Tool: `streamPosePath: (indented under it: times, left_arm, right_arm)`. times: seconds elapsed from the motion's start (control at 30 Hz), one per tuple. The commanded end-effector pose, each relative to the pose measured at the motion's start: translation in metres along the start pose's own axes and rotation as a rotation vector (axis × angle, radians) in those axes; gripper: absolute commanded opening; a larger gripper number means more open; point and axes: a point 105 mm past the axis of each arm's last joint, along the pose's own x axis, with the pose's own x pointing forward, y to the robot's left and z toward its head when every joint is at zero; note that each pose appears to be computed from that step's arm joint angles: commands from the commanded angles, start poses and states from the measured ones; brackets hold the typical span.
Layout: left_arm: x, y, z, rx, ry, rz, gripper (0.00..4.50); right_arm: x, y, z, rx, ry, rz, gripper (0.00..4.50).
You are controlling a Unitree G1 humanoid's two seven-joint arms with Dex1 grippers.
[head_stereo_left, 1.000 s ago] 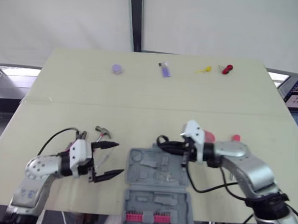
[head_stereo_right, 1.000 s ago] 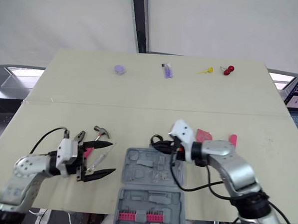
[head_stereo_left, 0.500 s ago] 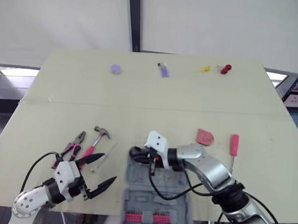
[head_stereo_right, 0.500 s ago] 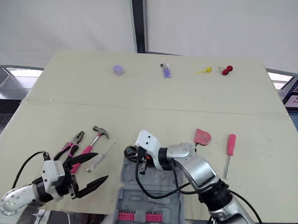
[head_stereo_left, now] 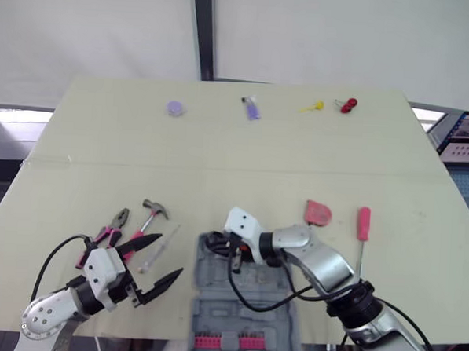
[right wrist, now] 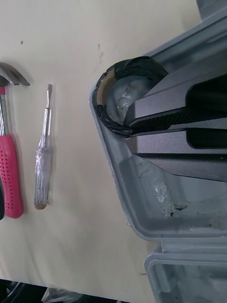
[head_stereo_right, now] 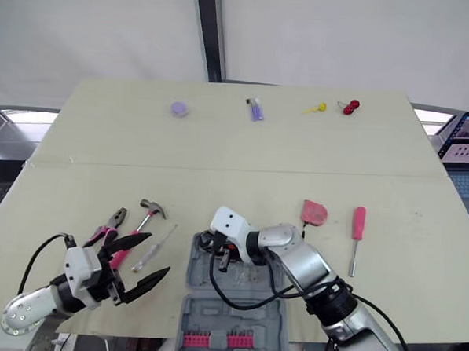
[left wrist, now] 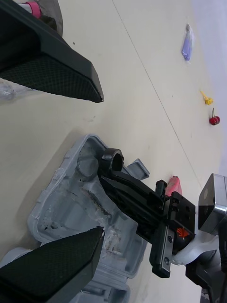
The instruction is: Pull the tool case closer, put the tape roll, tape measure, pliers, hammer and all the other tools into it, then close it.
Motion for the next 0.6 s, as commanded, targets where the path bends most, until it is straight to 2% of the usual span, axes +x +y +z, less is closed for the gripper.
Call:
streamPosePath:
  times: [0.03,0.6]
  left_arm:
    - [-0.001,-0.001,0.004,0.02,-0.013,-0.001,4.5]
    - [-0.003,-0.001,0.002,0.014,0.005,0.004,4.5]
  right_arm:
    - [0.004,0.006,0.009,-0.022,-0.032,0.012,0.05]
    - [0.015,0.01,0.01,-0.028,-0.017,0.024,0.05]
